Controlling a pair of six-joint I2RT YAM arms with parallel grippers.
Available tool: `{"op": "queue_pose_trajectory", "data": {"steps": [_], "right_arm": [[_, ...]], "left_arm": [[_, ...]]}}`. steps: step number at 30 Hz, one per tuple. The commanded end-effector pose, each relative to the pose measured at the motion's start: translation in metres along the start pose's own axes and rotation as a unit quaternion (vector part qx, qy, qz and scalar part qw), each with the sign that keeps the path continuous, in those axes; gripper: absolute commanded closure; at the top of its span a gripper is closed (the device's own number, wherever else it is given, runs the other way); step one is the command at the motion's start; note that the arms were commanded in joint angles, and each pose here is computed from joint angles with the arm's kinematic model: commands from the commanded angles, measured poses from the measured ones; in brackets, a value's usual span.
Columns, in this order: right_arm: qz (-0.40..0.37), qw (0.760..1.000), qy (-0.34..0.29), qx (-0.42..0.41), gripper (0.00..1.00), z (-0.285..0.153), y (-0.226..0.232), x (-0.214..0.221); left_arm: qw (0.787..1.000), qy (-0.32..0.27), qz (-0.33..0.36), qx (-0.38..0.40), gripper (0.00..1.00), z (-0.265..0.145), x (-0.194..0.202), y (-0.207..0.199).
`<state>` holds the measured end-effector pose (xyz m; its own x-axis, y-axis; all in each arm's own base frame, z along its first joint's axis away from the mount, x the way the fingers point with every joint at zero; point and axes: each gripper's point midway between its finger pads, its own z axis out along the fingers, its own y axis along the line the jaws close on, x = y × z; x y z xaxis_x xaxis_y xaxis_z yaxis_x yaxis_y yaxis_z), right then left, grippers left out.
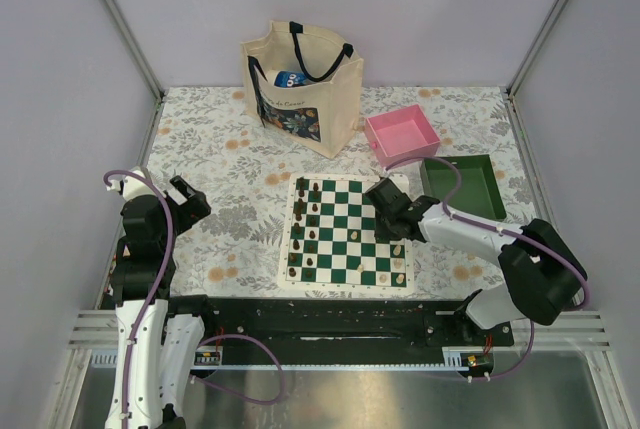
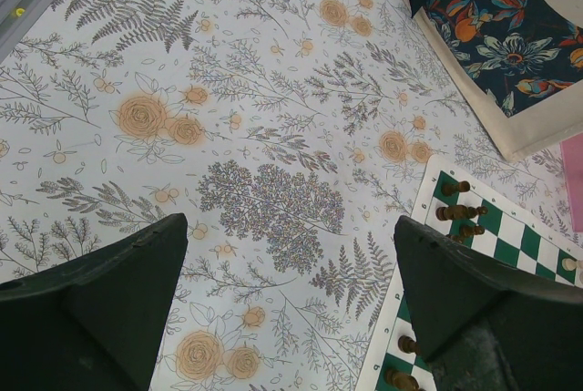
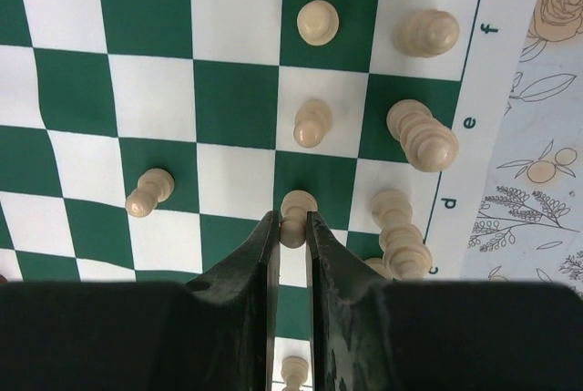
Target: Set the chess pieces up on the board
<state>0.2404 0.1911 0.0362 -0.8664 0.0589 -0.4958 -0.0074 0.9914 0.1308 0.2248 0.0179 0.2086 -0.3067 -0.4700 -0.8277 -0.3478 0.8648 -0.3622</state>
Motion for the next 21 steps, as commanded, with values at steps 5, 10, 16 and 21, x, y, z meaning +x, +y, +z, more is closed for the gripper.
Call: {"op": "queue_pose_trajectory", "data": {"steps": [5,10,16,21], "right_arm": [[0.017,1.000,-0.017,0.016,0.78,0.006,-0.007,-0.009],[0.015,0.999,-0.015,0.037,0.77,0.008,-0.016,-0.007],[0.006,1.000,-0.001,0.023,0.72,0.010,-0.011,-0.003],[0.006,1.000,0.001,0.013,0.66,0.009,-0.007,-0.003]], "left_arm": [[1.000,-0.019,-0.003,0.018,0.01,0.001,-0.011,-0.008],[1.000,-0.018,-0.003,0.018,0.01,0.002,-0.010,-0.008],[1.000,-0.018,-0.003,0.018,0.01,0.002,-0.011,-0.008],[1.000,-0.017,-0.003,0.016,0.01,0.002,-0.010,-0.007]]}}
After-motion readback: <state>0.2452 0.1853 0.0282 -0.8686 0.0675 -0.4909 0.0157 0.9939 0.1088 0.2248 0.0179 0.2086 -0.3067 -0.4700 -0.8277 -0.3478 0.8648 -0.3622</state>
